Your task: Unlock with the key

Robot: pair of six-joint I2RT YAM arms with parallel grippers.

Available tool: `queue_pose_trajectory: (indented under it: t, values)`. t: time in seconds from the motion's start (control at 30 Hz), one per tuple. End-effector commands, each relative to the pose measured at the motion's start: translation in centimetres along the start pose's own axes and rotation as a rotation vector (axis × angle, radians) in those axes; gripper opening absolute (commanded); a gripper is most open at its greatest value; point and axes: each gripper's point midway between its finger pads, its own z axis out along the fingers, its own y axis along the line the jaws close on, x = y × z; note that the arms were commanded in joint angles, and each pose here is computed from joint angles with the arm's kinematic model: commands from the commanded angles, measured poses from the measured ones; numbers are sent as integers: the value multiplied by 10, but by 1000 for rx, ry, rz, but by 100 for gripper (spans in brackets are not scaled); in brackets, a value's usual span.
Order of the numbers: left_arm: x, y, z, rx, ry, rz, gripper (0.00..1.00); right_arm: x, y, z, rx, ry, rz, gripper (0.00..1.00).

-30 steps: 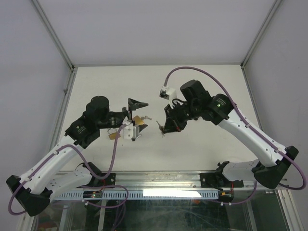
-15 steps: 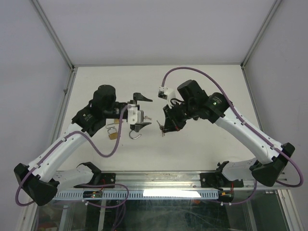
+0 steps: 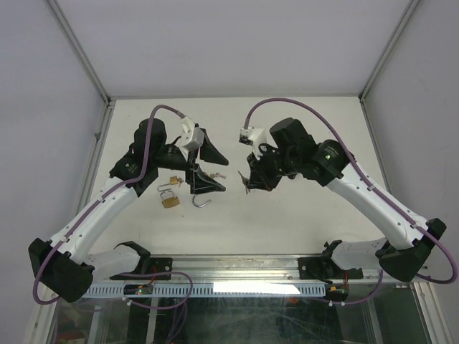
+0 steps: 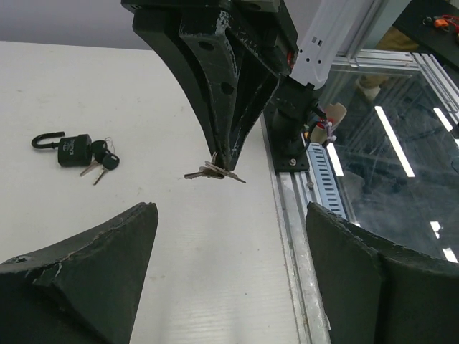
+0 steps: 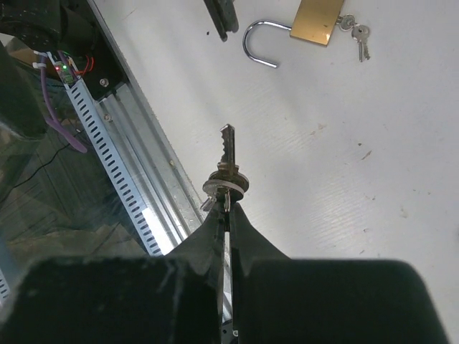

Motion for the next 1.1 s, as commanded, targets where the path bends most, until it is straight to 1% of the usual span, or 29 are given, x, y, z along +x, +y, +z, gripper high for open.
queue_pose_trajectory:
  t: [0.0,0.37,0.6,0.67,0.77,0.83,0.87,0.9,0.93,0.97,1.0,1.03,1.07]
  values:
    - [-17,-13,-3,31,-66,23,86,-27,1,-15,18,-103,-105,0]
    - [-16,-11,-2,28,-77,26,85,-26,3,-19,18,-113,-102,0]
    - [-15,-12,-3,28,-78,119,86,-22,5,-18,4,-96,-101,0]
    - [-15,-10,-3,22,-75,118,86,-23,3,-19,15,-99,-102,0]
    - [-12,-8,-1,28,-71,78,85,-28,2,-20,28,-118,-105,0]
    - [-11,-1,2,9,-73,29,81,-31,0,-19,39,-125,-107,0]
    - [-8,6,4,-17,-74,-10,74,-33,-2,-17,49,-129,-111,0]
    - [-6,15,6,-51,-74,-71,62,-34,-3,-16,61,-131,-117,0]
    - [-2,26,9,-99,-73,-146,53,-36,-5,-15,75,-137,-125,0]
    - [1,34,11,-125,-67,-205,49,-38,-5,-15,82,-144,-134,0]
    - [2,35,12,-119,-58,-233,49,-40,-6,-14,85,-149,-143,0]
    - [1,30,13,-84,-54,-231,52,-41,-6,-14,87,-151,-148,0]
    - [-2,25,13,-53,-56,-221,59,-41,-6,-13,88,-151,-152,0]
